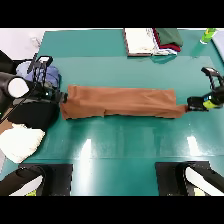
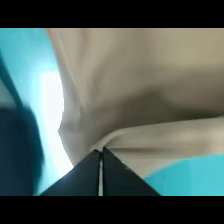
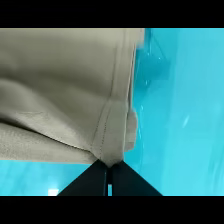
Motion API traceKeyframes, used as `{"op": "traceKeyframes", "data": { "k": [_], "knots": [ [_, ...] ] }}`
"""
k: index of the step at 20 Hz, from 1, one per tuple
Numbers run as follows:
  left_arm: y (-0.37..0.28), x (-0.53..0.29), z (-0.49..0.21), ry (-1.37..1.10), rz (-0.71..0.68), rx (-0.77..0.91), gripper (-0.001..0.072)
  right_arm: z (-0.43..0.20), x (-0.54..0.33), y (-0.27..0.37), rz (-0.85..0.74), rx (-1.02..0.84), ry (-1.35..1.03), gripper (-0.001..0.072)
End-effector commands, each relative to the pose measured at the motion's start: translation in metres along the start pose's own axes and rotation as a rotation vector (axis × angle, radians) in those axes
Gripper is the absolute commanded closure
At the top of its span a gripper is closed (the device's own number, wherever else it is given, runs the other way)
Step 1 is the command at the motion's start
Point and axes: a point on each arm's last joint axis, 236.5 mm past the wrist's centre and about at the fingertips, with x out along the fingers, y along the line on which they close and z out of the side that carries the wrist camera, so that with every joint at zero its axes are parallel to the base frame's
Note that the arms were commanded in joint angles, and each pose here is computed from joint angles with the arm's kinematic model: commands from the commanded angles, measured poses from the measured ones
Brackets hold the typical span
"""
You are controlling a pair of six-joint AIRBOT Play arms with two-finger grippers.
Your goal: Fold the shirts.
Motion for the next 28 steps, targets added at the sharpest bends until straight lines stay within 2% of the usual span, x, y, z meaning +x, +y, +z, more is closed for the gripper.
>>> {"op": "traceKeyframes", "data": {
  "k": [1, 7, 14, 15, 16, 17, 18, 22, 23, 24, 25, 28],
  "knots": [
    [0.012, 0.04, 0.039, -0.108, -0.015, -0.02, 0.0681, 0.048, 0.02, -0.006, -0.002, 0.005, -0.001, 0.0696],
    [0.009, 0.103, 0.067, -0.179, -0.042, -0.051, 0.068, 0.108, 0.056, 0.005, 0.06, 0.015, 0.004, 0.0696],
    [0.008, 0.111, 0.087, -0.198, -0.044, -0.046, 0.0677, 0.14, 0.09, 0.024, 0.081, -0.018, -0.011, 0.0687],
    [0.007, 0.112, 0.084, -0.181, -0.045, -0.057, 0.0501, 0.147, 0.088, 0.026, 0.081, -0.021, -0.035, 0.0563],
    [0.007, 0.112, 0.079, -0.161, -0.048, -0.085, 0.0275, 0.153, 0.083, 0.026, 0.081, -0.023, -0.058, 0.041],
    [0.007, 0.111, 0.076, -0.141, -0.049, -0.09, 0.021, 0.159, 0.076, 0.026, 0.08, -0.027, -0.078, 0.0298],
    [0.005, 0.106, 0.076, -0.122, -0.05, -0.087, 0.0209, 0.164, 0.067, 0.024, 0.079, -0.03, -0.09, 0.0257],
    [-0.001, 0.084, 0.074, -0.059, -0.058, -0.073, 0.0211, 0.14, 0.052, -0.004, 0.074, 0.009, -0.006, 0.0248],
    [-0.003, 0.084, 0.071, -0.048, -0.06, -0.071, 0.0314, 0.128, 0.057, -0.014, 0.072, 0.038, 0.02, 0.0186],
    [-0.003, 0.084, 0.068, -0.038, -0.059, -0.07, 0.0566, 0.117, 0.064, -0.023, 0.072, 0.066, 0.038, 0.0124],
    [-0.006, 0.084, 0.068, -0.034, -0.072, -0.081, 0.0669, 0.105, 0.074, -0.031, 0.072, 0.092, 0.06, 0.0109],
    [-0.028, 0.082, 0.069, -0.036, -0.146, -0.113, 0.0672, 0.081, 0.107, -0.016, 0.172, 0.133, 0.118, 0.011]
  ]
}}
